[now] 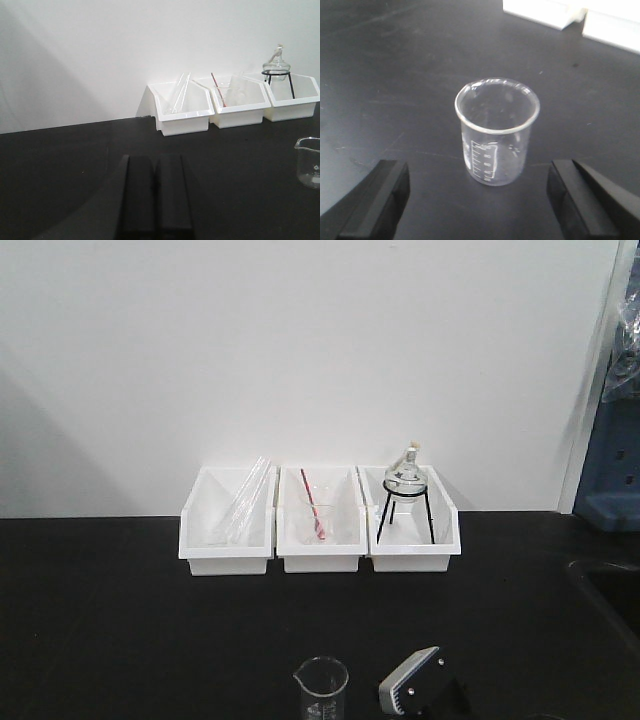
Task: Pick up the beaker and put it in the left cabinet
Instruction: 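Lower the right gripper around the clear glass beaker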
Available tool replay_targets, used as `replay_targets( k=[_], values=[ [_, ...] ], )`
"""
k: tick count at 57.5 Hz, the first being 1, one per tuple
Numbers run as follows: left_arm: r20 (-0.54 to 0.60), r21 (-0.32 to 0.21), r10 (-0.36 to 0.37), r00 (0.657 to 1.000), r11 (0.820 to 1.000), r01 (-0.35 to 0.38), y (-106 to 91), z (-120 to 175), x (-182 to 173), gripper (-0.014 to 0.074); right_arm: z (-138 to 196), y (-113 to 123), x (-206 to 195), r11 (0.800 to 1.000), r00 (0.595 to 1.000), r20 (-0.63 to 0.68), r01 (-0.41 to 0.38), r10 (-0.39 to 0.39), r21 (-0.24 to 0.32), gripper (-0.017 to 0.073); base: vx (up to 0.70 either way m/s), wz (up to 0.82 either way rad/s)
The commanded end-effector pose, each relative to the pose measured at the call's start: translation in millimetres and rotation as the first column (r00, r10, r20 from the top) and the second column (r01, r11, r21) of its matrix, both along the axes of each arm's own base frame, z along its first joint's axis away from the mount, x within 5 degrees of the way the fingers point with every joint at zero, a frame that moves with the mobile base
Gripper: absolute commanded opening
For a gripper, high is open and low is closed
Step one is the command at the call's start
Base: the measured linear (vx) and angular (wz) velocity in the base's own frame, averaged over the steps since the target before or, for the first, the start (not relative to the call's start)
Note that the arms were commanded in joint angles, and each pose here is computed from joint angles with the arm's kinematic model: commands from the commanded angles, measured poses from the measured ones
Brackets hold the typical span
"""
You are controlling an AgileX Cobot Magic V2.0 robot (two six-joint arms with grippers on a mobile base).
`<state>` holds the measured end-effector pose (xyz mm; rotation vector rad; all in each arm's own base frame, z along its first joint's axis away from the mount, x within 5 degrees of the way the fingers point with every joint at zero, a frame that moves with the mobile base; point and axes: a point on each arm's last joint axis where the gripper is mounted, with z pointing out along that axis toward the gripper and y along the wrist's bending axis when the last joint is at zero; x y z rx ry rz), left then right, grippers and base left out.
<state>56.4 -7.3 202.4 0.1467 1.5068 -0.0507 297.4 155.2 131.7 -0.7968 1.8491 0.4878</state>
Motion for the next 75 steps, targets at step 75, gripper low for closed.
replay_targets(
  k=[75],
  values=[
    [0.084, -0.022, 0.002, 0.996, 1.0, -0.001, 0.4, 3.1, -1.5, 0.0001, -9.8, 48.4, 68.2, 0.988, 0.995, 0.095, -0.034, 0.02, 0.148, 0.0537, 0.0, 0.0]
  ],
)
